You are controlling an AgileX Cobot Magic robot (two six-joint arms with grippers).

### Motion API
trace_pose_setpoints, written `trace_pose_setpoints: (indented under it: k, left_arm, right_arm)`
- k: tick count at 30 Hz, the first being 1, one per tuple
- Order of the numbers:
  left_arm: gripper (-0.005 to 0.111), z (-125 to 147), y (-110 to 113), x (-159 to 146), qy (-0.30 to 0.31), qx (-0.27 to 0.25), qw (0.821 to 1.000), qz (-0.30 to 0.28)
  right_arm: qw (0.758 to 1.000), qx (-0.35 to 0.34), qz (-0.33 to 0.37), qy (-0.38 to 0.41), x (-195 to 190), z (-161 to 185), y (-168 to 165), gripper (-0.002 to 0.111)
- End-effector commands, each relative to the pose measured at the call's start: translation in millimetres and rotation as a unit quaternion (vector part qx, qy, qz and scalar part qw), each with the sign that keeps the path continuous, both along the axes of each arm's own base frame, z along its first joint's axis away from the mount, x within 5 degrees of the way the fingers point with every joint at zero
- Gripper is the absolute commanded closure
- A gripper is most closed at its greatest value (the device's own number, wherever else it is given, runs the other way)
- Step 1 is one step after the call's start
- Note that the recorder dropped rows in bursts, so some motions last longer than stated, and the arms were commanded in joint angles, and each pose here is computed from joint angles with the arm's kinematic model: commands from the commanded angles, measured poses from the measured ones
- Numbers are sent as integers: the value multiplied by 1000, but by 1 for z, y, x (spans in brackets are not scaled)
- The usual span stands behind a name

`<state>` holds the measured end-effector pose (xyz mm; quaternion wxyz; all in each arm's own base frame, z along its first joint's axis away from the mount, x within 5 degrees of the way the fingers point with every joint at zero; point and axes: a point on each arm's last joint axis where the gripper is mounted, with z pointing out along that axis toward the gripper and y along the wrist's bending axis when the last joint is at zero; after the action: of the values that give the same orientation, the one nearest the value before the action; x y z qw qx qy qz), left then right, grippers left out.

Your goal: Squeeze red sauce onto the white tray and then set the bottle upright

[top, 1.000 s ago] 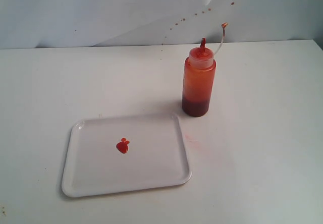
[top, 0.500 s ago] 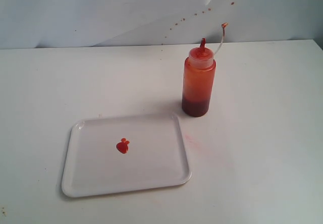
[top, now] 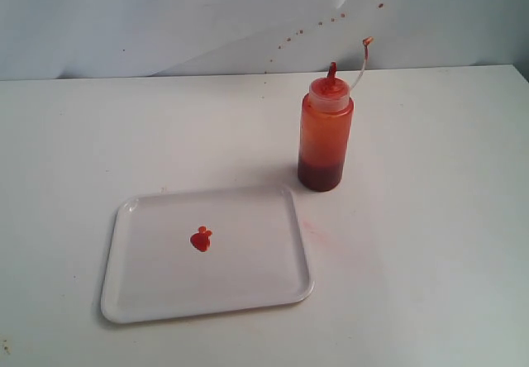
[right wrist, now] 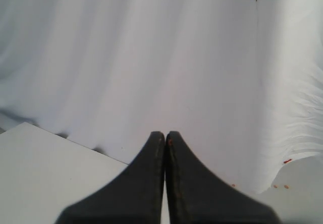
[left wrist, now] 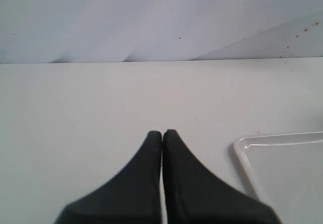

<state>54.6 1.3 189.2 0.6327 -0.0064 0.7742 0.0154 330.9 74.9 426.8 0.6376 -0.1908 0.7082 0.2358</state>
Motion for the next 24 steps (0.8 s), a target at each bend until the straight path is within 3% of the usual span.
trace_pose_setpoints:
  k: [1, 19, 24]
  left_arm:
    - [105, -2, 0, 0, -1, -4, 1000, 1]
    - [105, -2, 0, 0, -1, -2, 1000, 1]
    - [105, -2, 0, 0, -1, -2, 1000, 1]
  right_arm:
    - [1000, 1, -6, -4, 0, 2, -3, 108]
    - [1000, 1, -8, -4, 0, 2, -3, 108]
    - [999, 4, -8, -46, -27, 30, -5, 108]
